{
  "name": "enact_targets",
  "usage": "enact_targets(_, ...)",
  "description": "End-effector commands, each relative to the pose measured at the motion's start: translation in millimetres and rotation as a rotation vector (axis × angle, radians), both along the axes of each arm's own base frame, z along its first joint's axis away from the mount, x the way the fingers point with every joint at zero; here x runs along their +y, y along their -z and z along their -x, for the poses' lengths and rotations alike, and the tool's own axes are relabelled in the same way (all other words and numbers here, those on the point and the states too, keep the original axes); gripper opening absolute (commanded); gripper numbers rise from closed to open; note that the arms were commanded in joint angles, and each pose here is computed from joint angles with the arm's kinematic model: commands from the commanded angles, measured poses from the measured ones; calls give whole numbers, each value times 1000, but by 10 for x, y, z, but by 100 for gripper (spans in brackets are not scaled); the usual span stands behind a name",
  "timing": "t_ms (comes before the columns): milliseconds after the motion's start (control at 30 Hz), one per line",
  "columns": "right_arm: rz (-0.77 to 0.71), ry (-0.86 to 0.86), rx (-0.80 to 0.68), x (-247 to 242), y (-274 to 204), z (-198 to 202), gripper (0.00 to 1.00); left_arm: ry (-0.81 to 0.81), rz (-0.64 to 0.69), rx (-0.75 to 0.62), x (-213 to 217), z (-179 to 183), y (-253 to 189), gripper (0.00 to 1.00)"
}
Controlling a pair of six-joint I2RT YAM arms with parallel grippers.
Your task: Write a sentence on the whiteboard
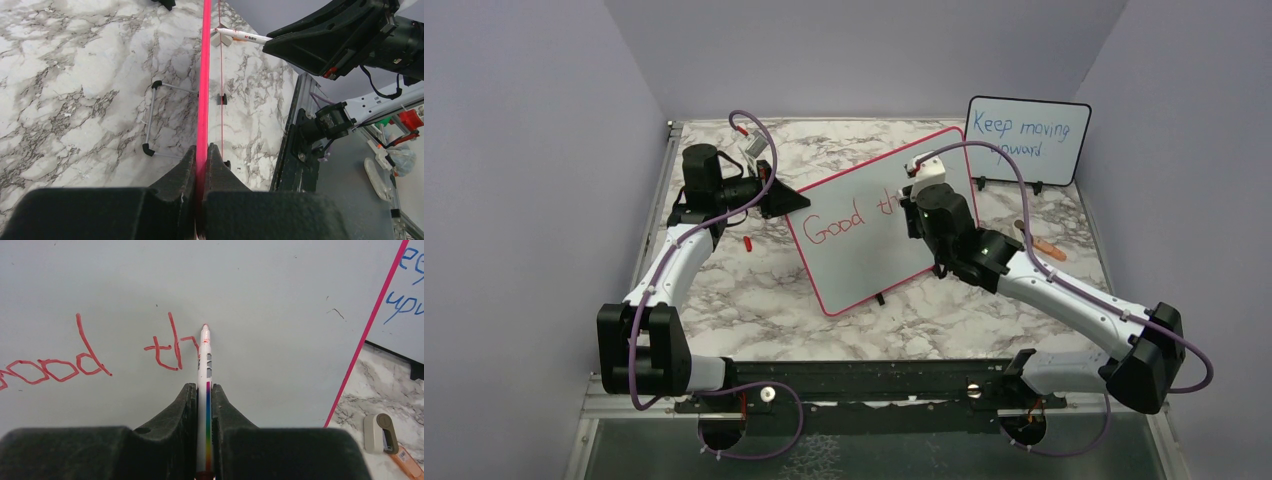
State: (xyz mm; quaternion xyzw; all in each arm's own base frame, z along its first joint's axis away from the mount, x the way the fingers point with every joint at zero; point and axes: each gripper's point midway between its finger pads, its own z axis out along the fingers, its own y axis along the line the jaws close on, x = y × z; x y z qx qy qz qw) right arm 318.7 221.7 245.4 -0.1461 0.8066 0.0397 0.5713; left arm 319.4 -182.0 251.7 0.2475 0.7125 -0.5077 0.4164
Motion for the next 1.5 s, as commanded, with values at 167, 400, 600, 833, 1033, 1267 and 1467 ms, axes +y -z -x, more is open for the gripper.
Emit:
enact_targets(167,-34,2,-16,5,-91,-44,1,40,-38,32,-81,80,232,0)
enact_targets(400,-40,8,-22,-115,-151,57,1,34,-41,34,-78,72,236,0)
enact_targets(600,-43,2,0,-121,-68,95,1,32,-44,35,-75,67,245,0)
enact_targets(833,-47,-14,17,-49,-1,77,1,33,-43,38,-76,70,249,0)
enact_targets(1033,-45,-12,11,-26,-16,47,1,33,-44,35,-76,67,244,0)
enact_targets(1267,-32,-8,18,-7,44,18,1,33,-44,36,-76,68,247,0)
enact_targets(1467,-16,-3,31,-23,103,17,1,35,-43,38,-77,68,251,0)
